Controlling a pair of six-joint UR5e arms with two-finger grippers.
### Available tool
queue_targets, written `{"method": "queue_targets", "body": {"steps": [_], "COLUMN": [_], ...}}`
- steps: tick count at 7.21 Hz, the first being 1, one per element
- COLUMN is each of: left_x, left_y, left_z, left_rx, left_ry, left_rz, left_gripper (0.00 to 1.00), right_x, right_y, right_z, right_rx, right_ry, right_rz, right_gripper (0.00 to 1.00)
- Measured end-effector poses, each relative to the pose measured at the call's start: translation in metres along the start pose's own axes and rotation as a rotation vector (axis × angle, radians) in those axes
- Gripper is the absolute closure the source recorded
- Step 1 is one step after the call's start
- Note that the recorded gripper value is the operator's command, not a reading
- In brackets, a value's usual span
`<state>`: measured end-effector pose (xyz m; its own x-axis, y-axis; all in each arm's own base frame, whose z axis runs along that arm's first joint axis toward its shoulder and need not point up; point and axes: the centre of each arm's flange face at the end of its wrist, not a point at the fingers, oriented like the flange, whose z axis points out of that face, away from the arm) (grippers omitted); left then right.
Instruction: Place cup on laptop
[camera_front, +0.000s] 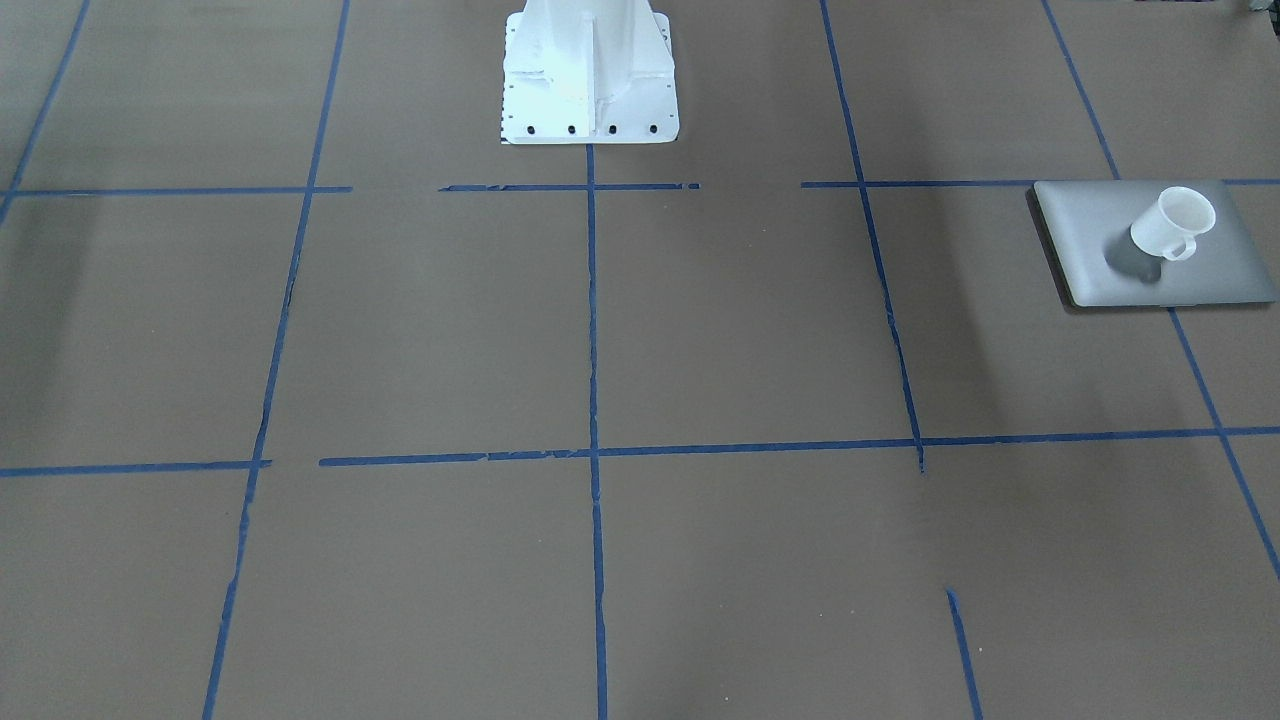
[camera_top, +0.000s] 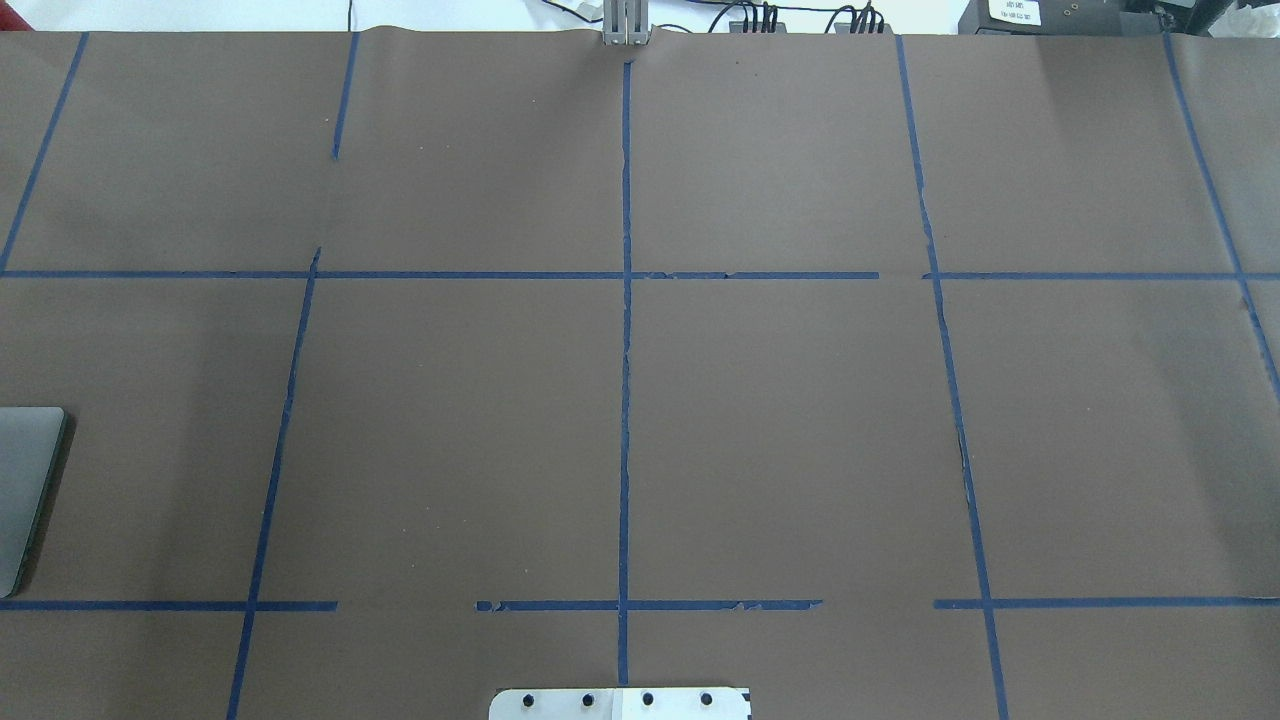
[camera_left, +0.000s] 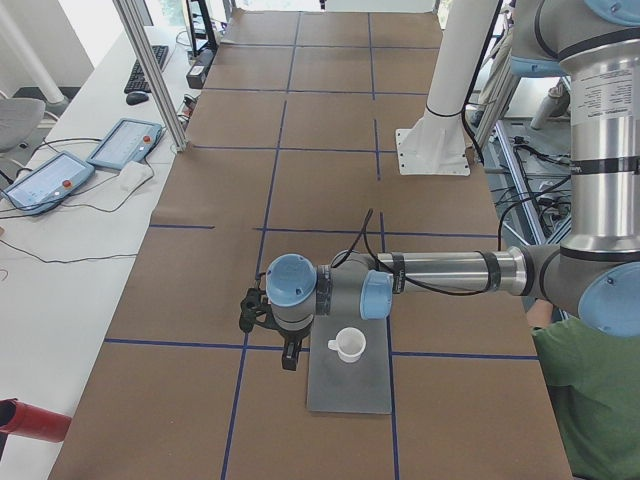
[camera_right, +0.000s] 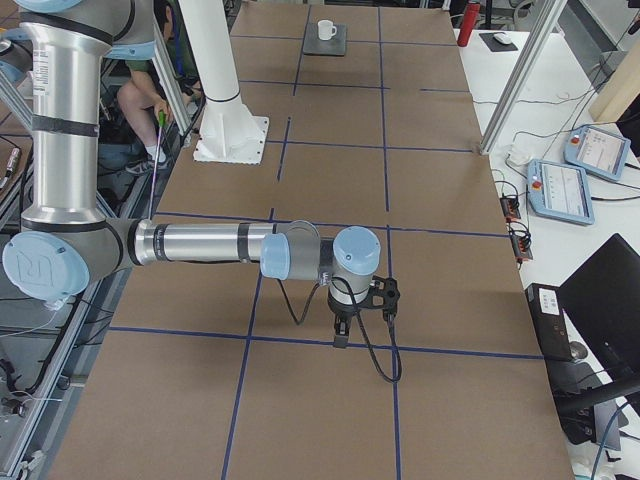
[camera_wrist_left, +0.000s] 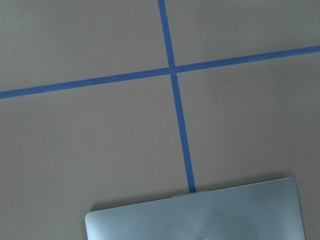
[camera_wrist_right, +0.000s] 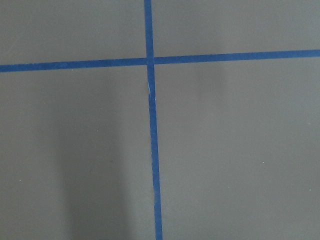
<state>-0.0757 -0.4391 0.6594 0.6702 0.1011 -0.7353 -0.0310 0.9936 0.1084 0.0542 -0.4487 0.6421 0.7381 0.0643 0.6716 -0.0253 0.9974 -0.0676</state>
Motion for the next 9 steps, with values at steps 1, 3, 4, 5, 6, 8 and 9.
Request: {"method": "queue_targets", "body": {"steps": [1, 3, 4, 5, 6, 8, 9], "left_x": [0.0018, 0.0021, 0.0013, 0.0001, -0.0007, -0.0013, -0.0015], "left_y": [0.0001, 0.0011, 0.0013, 0.0014, 0.0013, 0.0022, 0.0025], "left_z": [-0.0057, -0.0089, -0.0089, -0.0092, -0.0093, -0.0091, -0.0089], "left_rx": [0.003, 0.004, 0.003, 0.001, 0.001, 0.000, -0.001], "left_ry": [-0.001, -0.003, -0.009, -0.022, -0.030, -0.035, -0.036], "left_rz": [-0.007, -0.013, -0.014, -0.014, -0.014, -0.014, -0.015], "left_gripper": [0.00, 0.00, 0.00, 0.00, 0.00, 0.00, 0.00], "right_x": [0.0000, 0.0000, 0.0000, 0.0000, 0.0000, 0.0000, 0.0000], "right_y": [0.0000, 0.0000, 0.0000, 0.0000, 0.0000, 0.0000, 0.0000], "right_z": [0.0000, 0.0000, 0.0000, 0.0000, 0.0000, 0.0000, 0.0000], "right_rx": [0.000, 0.000, 0.000, 0.000, 0.000, 0.000, 0.000], "right_ry": [0.000, 0.000, 0.000, 0.000, 0.000, 0.000, 0.000], "right_rz": [0.000, 0.000, 0.000, 0.000, 0.000, 0.000, 0.000], "right_gripper": [0.00, 0.00, 0.00, 0.00, 0.00, 0.00, 0.00]}}
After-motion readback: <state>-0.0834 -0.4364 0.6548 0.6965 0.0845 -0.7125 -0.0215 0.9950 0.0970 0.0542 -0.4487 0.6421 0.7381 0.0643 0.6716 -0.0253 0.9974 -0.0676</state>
